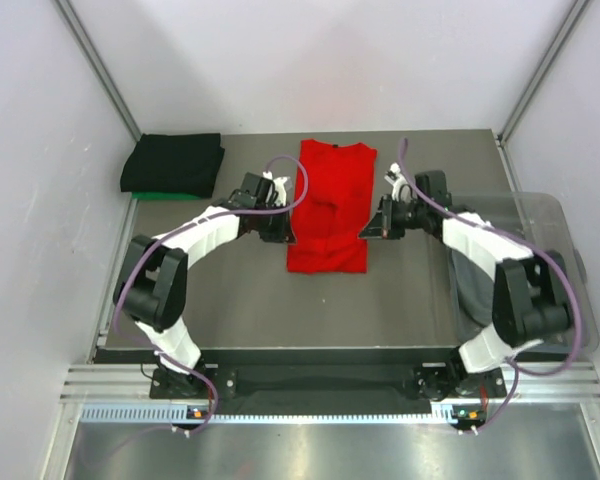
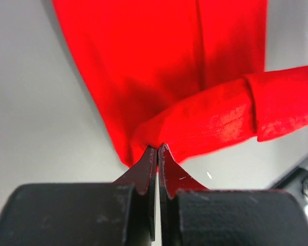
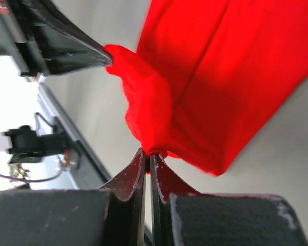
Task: Fold and stack the t-shirts
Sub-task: Fold the tshirt
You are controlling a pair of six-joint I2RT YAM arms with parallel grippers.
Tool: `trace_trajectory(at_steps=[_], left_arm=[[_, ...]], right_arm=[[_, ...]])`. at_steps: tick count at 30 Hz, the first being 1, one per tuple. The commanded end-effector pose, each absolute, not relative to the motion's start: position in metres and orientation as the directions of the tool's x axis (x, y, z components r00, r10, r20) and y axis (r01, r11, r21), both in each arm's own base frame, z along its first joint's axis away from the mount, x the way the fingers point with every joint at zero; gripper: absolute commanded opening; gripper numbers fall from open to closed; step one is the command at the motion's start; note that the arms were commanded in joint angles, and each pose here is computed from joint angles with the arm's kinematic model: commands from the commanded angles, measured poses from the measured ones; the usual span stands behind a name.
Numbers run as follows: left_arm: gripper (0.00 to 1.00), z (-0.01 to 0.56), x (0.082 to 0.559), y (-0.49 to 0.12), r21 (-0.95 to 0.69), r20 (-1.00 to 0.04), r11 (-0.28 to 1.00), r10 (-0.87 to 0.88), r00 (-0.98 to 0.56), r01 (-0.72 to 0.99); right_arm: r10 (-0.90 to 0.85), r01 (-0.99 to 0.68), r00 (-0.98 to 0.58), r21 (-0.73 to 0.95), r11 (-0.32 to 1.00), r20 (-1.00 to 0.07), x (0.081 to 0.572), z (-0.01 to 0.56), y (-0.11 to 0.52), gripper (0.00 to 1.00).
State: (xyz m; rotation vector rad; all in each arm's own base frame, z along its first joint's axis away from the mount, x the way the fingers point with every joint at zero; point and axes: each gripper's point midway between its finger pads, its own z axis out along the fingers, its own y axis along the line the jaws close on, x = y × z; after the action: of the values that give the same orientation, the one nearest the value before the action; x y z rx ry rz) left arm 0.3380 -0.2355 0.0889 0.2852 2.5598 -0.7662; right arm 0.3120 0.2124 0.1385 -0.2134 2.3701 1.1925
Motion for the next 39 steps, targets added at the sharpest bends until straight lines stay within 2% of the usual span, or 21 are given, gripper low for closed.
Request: trace_trajectory(at_steps=[1, 10, 39], left_arm=[[0.00, 0.122, 0.392, -0.243, -0.415, -0.661, 0.812, 0.040, -0.750, 0.409], [0.00, 0.137, 0.437, -0.249, -0.365, -0.747, 0.817, 0.028, -0.664, 0.446], [0.00, 0.114, 0.474, -0.251, -0.369, -0.743, 0.842, -0.013, -0.669, 0.393]], right_arm=[[0.003, -0.417, -0.846, 0.667, 0.618, -0.533, 0.340, 0.131, 0.208, 0.00], [0.014, -0.379, -0.864, 0.667, 0.642, -0.503, 0.363, 0.108, 0.203, 0.00], [0.028, -0.356, -0.861, 0.642, 0.680, -0.507, 0.420, 0.088, 0.194, 0.00]])
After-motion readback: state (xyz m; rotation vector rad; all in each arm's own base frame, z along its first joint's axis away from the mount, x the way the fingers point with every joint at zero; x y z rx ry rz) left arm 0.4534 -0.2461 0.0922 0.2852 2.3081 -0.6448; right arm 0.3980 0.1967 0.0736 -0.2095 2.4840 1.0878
